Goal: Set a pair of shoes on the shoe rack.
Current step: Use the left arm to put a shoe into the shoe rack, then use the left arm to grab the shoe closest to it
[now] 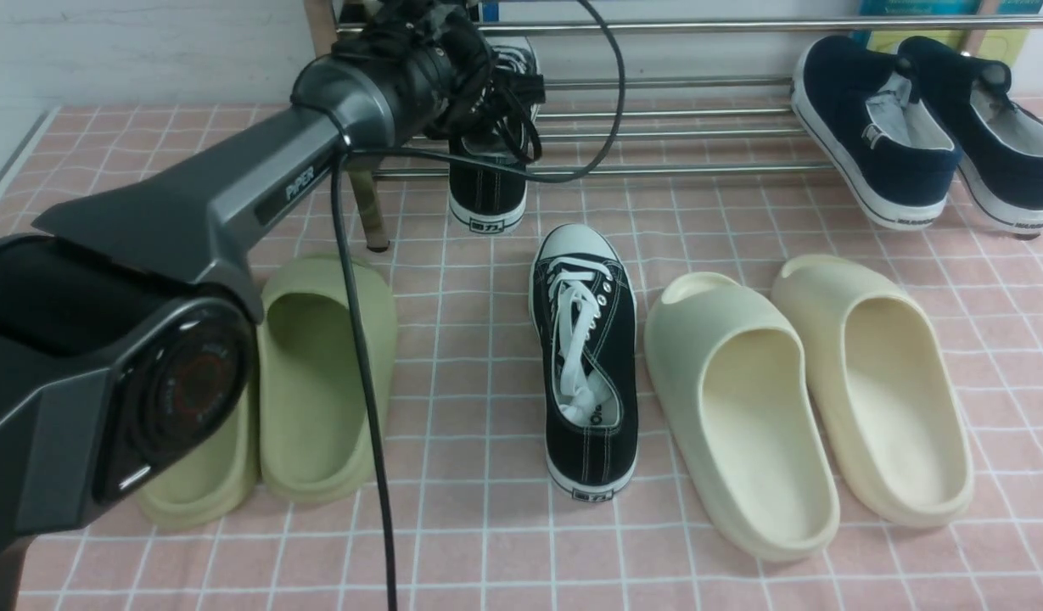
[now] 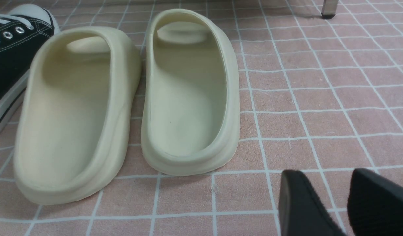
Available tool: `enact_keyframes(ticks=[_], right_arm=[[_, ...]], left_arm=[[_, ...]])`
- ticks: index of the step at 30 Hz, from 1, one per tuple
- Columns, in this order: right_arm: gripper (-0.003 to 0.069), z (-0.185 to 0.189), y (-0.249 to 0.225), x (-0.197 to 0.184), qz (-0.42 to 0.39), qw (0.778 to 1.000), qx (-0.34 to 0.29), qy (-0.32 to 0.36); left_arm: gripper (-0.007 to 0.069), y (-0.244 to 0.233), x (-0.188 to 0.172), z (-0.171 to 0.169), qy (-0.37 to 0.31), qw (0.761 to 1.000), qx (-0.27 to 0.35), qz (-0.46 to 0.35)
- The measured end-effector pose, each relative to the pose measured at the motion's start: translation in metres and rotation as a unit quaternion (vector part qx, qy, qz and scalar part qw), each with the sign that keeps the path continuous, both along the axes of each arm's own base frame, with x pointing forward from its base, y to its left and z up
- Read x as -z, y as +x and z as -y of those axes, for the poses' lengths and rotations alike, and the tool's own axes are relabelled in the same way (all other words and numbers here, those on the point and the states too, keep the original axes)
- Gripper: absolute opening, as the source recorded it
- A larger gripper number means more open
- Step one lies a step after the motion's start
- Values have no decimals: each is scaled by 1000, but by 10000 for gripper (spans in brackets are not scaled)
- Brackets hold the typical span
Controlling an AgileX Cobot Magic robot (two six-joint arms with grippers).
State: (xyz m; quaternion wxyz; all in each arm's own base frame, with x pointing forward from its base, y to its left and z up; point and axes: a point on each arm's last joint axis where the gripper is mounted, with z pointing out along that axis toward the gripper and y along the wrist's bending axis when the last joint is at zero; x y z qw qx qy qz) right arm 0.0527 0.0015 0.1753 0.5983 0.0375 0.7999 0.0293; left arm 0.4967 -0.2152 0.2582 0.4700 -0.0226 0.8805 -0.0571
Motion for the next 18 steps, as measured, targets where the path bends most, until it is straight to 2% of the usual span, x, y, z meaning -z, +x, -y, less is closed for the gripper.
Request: enact_keyframes(ticks=[2,3,4,8,12,14,18], right_arm=[[238,0,0,0,0,1000,0,0],[238,0,0,0,0,1000,0,0],[238,0,0,0,0,1000,0,0],[238,0,0,0,0,1000,0,0],[238,0,0,0,0,1000,0,0],[238,0,0,0,0,1000,0,0],[238,0,0,0,0,1000,0,0]], left_arm=[[189,0,-3,0,-2,1000,-2,1],[198,0,-3,0,-2,1000,-3,1],[269,-2,-5,-1,-4,1000,-6,-2],[393,-16,-24,0,17,1000,-6,-26],[424,-47,-59,6,74,995,33,-53],[424,-75,-81,12,124,986,70,-92],[417,-111,-76,30,162,956,162,-185]])
